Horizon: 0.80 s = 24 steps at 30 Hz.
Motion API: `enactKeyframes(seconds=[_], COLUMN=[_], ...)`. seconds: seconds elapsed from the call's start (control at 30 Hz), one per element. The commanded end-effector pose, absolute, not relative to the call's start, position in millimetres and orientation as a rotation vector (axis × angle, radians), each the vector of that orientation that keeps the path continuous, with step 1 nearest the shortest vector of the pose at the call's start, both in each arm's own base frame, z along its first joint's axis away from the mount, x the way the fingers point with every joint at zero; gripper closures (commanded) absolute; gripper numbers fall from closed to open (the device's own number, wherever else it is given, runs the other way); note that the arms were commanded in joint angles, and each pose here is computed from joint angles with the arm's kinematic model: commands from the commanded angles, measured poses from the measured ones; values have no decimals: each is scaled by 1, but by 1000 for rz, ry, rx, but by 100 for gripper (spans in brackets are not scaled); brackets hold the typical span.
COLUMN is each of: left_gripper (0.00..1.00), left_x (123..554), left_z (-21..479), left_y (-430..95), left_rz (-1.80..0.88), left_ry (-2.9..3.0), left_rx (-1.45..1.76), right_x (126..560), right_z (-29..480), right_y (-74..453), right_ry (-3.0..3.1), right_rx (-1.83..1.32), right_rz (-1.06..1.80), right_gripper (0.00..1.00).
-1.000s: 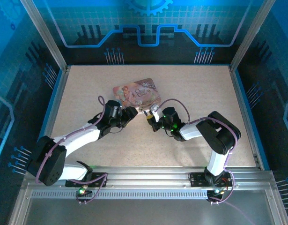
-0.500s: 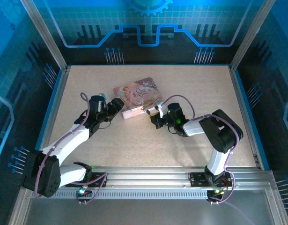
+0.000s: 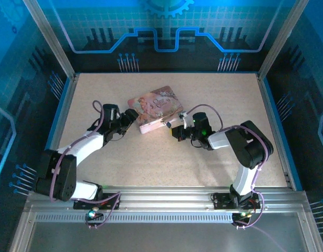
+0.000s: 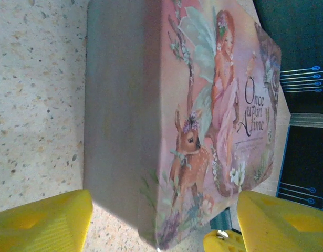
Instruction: Unlock a padlock with a key
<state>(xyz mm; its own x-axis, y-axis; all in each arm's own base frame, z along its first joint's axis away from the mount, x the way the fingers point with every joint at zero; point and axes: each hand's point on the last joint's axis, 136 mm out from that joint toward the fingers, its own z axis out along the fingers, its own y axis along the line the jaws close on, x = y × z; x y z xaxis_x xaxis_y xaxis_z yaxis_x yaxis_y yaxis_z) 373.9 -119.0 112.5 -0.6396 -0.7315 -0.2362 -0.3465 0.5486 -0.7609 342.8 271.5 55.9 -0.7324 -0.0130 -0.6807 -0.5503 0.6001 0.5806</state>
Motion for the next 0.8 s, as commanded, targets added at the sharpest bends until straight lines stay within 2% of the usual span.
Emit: enactKeyframes(seconds=[0.0,0.27,0.63,0.77], left_gripper=[27,32,37,38], left_x=[392,412,415,414], left_z=[125,108,88,82], left_y=[-124,-135,-135,-136], left_rz=[-985,-1031,-993,-993], left_ry=[2207,2232,2283,2296], left_rx=[-806,-805,-803,-807], right_x=[341,339,331,328], right_z=[38,28,39,52], right_y=[267,265,254,246], right_ry=[2288,2333,2328,2320], right_rx=[-372,-343,-327,-342], right_rz=[1124,1154,1122,1091], right_gripper=[100,98,72,67])
